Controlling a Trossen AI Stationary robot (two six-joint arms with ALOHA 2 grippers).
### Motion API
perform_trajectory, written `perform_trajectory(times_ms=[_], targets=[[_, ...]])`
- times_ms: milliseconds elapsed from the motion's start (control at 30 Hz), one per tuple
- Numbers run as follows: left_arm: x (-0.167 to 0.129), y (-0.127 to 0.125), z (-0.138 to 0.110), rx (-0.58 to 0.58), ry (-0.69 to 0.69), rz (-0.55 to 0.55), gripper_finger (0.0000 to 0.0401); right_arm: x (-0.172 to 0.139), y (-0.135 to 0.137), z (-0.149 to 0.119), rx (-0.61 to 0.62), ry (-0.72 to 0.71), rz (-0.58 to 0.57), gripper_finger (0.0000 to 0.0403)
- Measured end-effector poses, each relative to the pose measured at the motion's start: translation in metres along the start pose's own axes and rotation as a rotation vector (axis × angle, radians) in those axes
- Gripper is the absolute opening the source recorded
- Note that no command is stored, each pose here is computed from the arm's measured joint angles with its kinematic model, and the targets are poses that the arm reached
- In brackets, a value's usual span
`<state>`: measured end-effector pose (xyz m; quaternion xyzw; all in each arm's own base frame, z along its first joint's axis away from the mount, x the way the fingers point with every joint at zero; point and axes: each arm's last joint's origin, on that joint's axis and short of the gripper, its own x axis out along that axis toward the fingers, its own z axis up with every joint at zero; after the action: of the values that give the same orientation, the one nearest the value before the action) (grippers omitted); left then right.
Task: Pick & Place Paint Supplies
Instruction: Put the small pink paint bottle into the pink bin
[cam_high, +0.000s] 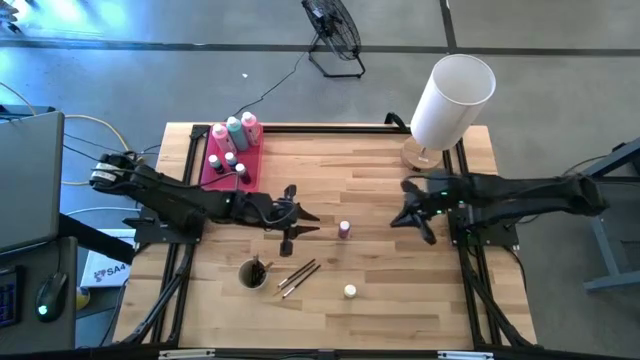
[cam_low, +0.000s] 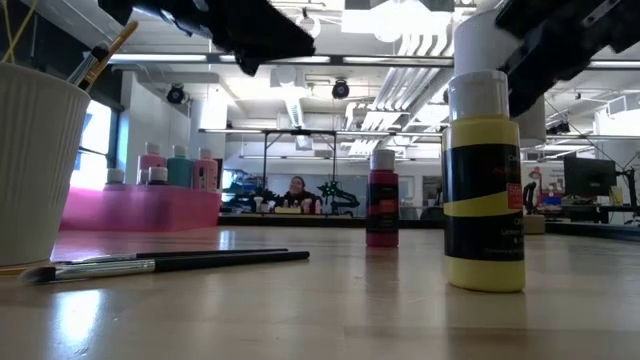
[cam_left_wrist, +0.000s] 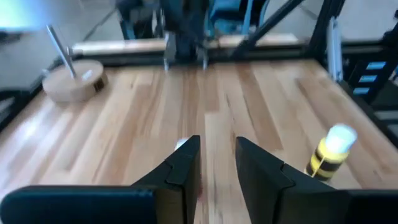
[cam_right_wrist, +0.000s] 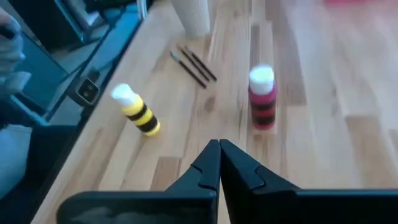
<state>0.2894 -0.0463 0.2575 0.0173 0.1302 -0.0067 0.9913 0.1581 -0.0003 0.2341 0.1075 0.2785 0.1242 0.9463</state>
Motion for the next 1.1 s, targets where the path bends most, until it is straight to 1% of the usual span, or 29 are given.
perform_trajectory(times_ms=[100,200,333,433,500,600,667,767,833,967,1100], targets=[[0.007,-0.002,-0.005,0.005,0.011,0.000,0.0097,-0.022,0.011,-0.001,-0.049,-0.109,-0.023,0.0002],[0.014,-0.003,-0.013,-0.005,0.039,0.000,0.0097,-0.036,0.016,-0.006,-0.084,-0.235,-0.073,0.0002],[0.023,-0.004,-0.019,-0.048,0.033,0.002,0.0097,-0.046,0.017,-0.018,-0.073,-0.339,-0.159,0.0002],[0.028,-0.005,-0.021,-0.042,0.020,0.006,0.0097,-0.052,0.017,-0.025,-0.075,-0.403,-0.216,0.0002],[0.029,-0.004,-0.020,-0.018,0.001,0.017,0.0097,-0.053,0.017,-0.029,-0.075,-0.427,-0.233,0.0002],[0.030,-0.003,-0.013,0.090,-0.020,0.069,0.0097,-0.056,0.018,-0.030,-0.092,-0.457,-0.230,0.0002],[0.030,-0.002,-0.008,0.153,-0.026,0.112,0.0097,-0.059,0.019,-0.026,-0.114,-0.513,-0.251,0.0002],[0.031,-0.002,-0.002,0.141,-0.040,0.133,0.0097,-0.062,0.020,-0.020,-0.185,-0.584,-0.283,0.0002],[0.031,-0.002,-0.003,0.105,-0.035,0.131,0.0097,-0.063,0.020,-0.017,-0.232,-0.605,-0.300,0.0002],[0.031,-0.003,-0.005,0.027,-0.023,0.092,0.0097,-0.063,0.020,-0.016,-0.245,-0.601,-0.310,0.0002],[0.031,-0.004,-0.007,0.031,-0.001,0.056,0.0097,-0.061,0.019,-0.019,-0.239,-0.566,-0.315,0.0002]])
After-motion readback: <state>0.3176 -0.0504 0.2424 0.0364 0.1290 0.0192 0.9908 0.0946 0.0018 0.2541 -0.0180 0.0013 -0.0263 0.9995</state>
